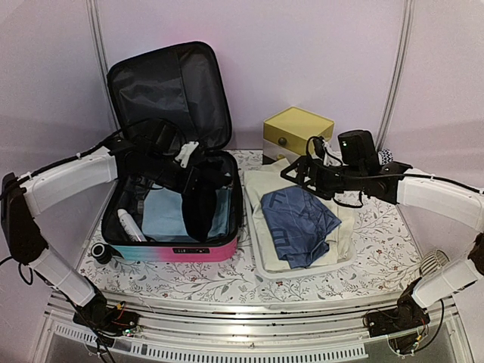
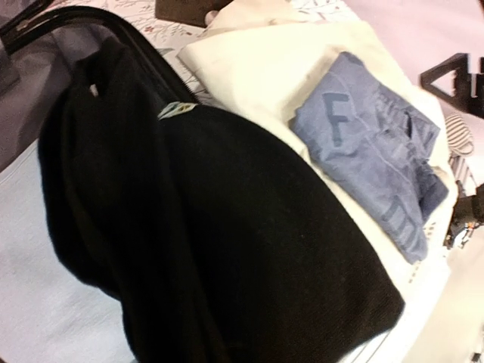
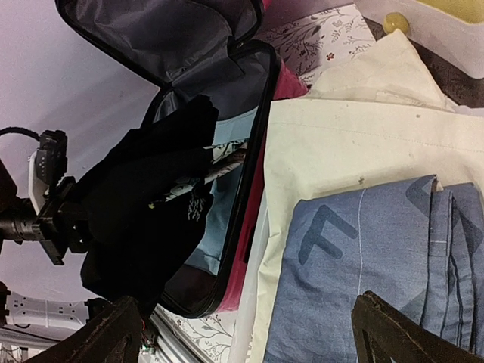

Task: Open, take out, and arrange the luggage
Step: Place the clothes in the bin.

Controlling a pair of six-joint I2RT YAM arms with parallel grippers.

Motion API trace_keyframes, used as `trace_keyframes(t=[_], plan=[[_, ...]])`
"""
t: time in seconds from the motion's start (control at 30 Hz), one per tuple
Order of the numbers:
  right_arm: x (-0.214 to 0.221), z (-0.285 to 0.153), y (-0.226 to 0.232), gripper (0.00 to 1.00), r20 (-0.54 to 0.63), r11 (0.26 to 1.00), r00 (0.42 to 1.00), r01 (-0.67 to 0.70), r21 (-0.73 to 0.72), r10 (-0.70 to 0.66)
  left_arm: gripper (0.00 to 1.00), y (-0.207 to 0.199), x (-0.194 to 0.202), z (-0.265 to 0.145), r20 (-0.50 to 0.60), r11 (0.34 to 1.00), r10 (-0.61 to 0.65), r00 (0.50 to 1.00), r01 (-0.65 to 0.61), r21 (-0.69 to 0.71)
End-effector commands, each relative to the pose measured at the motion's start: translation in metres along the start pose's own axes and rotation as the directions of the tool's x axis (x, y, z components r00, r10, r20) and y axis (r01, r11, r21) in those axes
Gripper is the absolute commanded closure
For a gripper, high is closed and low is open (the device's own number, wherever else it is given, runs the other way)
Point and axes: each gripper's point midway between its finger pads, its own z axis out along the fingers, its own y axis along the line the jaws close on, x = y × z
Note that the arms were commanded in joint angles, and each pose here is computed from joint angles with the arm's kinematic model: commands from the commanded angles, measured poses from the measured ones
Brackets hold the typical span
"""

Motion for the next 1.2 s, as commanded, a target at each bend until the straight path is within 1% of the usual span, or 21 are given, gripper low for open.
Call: trace_keyframes(t=[0.0, 0.2, 0.4, 0.6, 0.8, 0.9, 1.17], plan=[[0.004, 0.008, -0.001, 0.01, -0.015, 0.995, 0.995, -0.098, 0.001, 0.098, 1.00, -0.029, -0.024, -0.016, 0.106, 0.991, 0.023, 0.994, -0.036, 0.126], [0.006, 0.016, -0.002, 0.01, 0.011, 0.977, 0.977, -0.212, 0.013, 0.212, 1.00, -0.051, -0.025, -0.022, 0.119, 0.977, 0.027, 0.992, -0.052, 0.205], [0.006, 0.012, 0.003, 0.01, 0.064, 0.948, 0.945, -0.318, -0.027, 0.319, 1.00, -0.070, -0.029, -0.030, 0.144, 0.964, 0.047, 0.988, -0.083, 0.252], [0.014, 0.010, 0.017, 0.01, 0.073, 0.918, 0.916, -0.390, -0.076, 0.395, 1.00, -0.085, -0.031, -0.031, 0.157, 0.951, 0.065, 0.985, -0.109, 0.288], [0.027, 0.021, 0.035, 0.01, 0.045, 0.865, 0.869, -0.482, -0.136, 0.492, 1.00, -0.093, -0.030, -0.028, 0.155, 0.944, 0.077, 0.985, -0.121, 0.306], [0.029, 0.025, 0.042, 0.01, 0.054, 0.848, 0.852, -0.509, -0.149, 0.521, 1.00, -0.098, -0.029, -0.028, 0.155, 0.940, 0.086, 0.984, -0.131, 0.315], [0.029, 0.034, 0.053, 0.01, 0.044, 0.825, 0.832, -0.540, -0.166, 0.554, 1.00, -0.110, -0.025, -0.027, 0.152, 0.927, 0.118, 0.981, -0.164, 0.337]])
